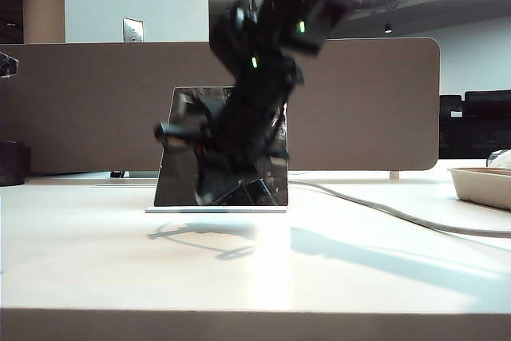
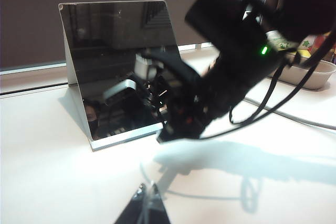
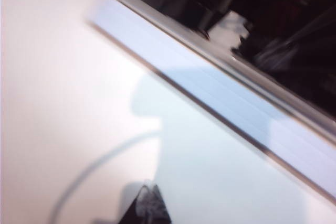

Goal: Push the base of the mirror on the table to move it forward for a short distance.

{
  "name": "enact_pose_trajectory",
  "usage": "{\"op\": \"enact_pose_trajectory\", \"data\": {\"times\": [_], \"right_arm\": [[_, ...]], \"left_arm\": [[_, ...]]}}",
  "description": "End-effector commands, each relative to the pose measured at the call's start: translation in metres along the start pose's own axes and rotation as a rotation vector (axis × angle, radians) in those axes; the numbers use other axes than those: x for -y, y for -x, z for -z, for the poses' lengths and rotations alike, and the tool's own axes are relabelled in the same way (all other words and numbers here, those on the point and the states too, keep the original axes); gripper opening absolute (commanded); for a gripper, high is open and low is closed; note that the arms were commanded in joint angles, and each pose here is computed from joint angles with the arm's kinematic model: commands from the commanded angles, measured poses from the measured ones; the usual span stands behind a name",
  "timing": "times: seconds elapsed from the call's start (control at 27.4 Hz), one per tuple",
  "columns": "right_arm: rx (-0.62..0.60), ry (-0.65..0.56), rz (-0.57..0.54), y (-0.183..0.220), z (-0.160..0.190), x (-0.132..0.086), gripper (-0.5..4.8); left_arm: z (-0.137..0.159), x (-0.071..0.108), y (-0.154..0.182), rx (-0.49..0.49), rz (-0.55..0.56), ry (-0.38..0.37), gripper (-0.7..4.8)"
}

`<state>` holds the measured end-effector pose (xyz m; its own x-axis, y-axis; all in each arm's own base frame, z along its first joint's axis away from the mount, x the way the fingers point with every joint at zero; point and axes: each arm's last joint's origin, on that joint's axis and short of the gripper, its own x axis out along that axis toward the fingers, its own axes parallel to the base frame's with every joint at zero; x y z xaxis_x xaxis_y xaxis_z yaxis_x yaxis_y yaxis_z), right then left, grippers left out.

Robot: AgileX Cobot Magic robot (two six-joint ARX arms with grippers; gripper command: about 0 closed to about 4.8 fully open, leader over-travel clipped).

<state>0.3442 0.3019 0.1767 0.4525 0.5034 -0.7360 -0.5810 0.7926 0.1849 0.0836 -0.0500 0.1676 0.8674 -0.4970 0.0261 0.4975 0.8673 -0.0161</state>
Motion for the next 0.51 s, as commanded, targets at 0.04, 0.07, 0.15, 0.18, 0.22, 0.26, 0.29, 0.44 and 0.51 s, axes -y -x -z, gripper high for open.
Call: {"op": "enact_pose_trajectory", "data": {"times": [0.04,0.07,0.15,0.18,0.22,0.26,0.29,0.44,0.51], "right_arm": [[0.086,0.029,-0.031,0.026,-0.016,-0.017,-0.05],[0.102,0.034,-0.035,0.033,-0.019,-0.021,-0.05],[0.132,0.046,-0.035,0.049,-0.024,-0.030,-0.05],[0.146,0.050,-0.026,0.057,-0.027,-0.033,-0.05],[0.159,0.053,-0.017,0.067,-0.029,-0.037,-0.05],[0.168,0.057,-0.009,0.075,-0.031,-0.040,-0.05],[0.179,0.057,0.000,0.083,-0.032,-0.041,-0.05],[0.242,0.072,-0.025,0.122,-0.040,-0.054,-0.05],[0.289,0.081,-0.044,0.144,-0.044,-0.061,-0.05]], "left_arm": [[-0.001,-0.001,0.000,0.010,-0.010,-0.004,-0.01],[-0.001,-0.003,0.000,0.010,-0.024,-0.005,-0.01],[-0.001,-0.008,0.000,0.011,-0.075,-0.007,-0.01],[-0.001,-0.011,0.000,0.011,-0.109,-0.008,-0.01],[-0.001,-0.016,0.001,0.012,-0.155,-0.009,-0.01],[-0.002,-0.019,0.002,0.013,-0.196,-0.010,-0.01],[-0.002,-0.023,0.002,0.013,-0.235,-0.011,-0.01],[-0.002,-0.037,0.007,0.015,-0.383,-0.016,-0.01],[-0.002,-0.040,0.008,0.015,-0.417,-0.017,-0.01]]}}
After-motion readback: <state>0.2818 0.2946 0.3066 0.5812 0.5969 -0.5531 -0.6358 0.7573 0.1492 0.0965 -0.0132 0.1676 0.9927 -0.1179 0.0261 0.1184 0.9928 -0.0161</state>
